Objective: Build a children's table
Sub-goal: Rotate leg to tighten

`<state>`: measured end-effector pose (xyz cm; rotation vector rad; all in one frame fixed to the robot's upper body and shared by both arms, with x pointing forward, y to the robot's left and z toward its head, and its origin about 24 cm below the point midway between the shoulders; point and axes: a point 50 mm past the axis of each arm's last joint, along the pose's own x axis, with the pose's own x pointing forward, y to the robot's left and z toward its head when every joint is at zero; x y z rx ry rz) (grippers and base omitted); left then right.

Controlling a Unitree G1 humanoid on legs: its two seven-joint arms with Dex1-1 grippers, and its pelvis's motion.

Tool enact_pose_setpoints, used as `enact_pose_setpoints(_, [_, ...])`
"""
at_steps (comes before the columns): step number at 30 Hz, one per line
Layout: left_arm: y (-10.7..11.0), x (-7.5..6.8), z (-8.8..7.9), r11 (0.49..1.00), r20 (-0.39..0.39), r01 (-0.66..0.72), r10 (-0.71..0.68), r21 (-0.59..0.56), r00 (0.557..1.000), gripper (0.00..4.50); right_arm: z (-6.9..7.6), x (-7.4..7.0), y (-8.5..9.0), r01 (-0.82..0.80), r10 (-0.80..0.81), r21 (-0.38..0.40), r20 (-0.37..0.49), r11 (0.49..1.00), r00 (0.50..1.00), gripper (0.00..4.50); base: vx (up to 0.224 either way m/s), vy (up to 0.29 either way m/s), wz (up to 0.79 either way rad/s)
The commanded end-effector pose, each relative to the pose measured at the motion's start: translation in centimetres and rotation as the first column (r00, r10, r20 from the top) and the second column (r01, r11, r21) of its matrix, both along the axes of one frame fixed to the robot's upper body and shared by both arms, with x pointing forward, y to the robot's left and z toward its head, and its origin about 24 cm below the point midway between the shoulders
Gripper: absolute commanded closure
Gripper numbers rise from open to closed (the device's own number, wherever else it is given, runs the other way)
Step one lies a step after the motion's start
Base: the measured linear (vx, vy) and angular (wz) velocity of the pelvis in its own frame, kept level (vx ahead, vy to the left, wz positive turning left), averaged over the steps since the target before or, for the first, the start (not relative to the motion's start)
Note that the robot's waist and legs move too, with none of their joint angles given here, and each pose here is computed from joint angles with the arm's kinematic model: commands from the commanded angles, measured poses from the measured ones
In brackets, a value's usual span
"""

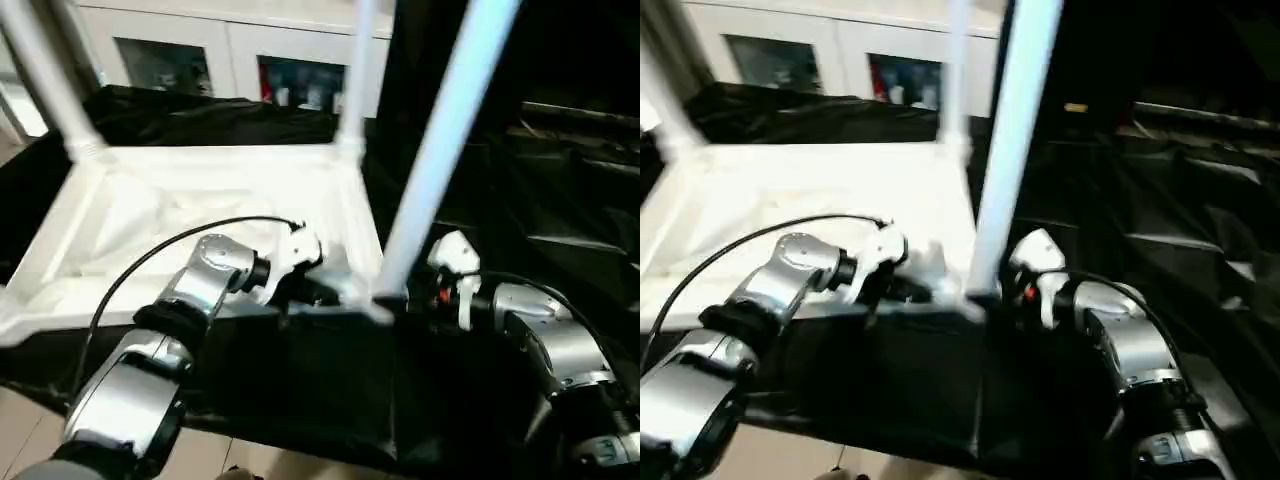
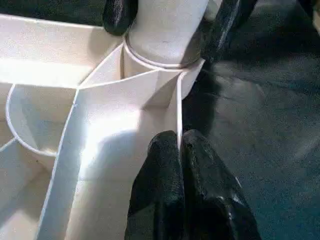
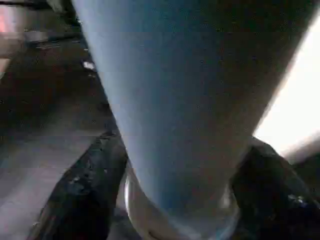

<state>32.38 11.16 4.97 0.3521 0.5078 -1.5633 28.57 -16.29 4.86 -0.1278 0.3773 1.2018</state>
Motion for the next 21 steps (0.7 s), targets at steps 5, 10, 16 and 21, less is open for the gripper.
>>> enact_pose_setpoints(5, [0.1,-0.7,-0.6,0.998,-0.049,0.055,-0.053,0.028,0.997,4.5,0.4,-0.3,0.1,-0.063,0.063,0.0,-0.011,0.998,0.998,1.73,0.0,0.0,0.0])
enact_pose_setpoints(10, [0.1,-0.6,-0.5,0.999,-0.033,0.036,-0.035,0.025,0.999,4.5,0.1,-0.4,0.4,-0.071,0.071,0.006,-0.023,0.997,0.997,2.12,0.0,0.0,0.0])
enact_pose_setpoints(16, [-0.5,0.7,-0.4,0.992,0.055,-0.126,0.124,0.031,0.991,4.5,-1.0,0.7,0.4,0.129,-0.129,-0.04,-0.007,0.991,0.992,2.4,0.0,0.0,0.0])
enact_pose_setpoints(21, [-2.0,2.7,0.0,0.923,0.133,-0.385,0.383,-0.011,0.914,4.5,-3.2,2.8,0.6,0.594,-0.596,-0.059,-0.017,0.802,0.803,2.52,0.0,0.0,0.0])
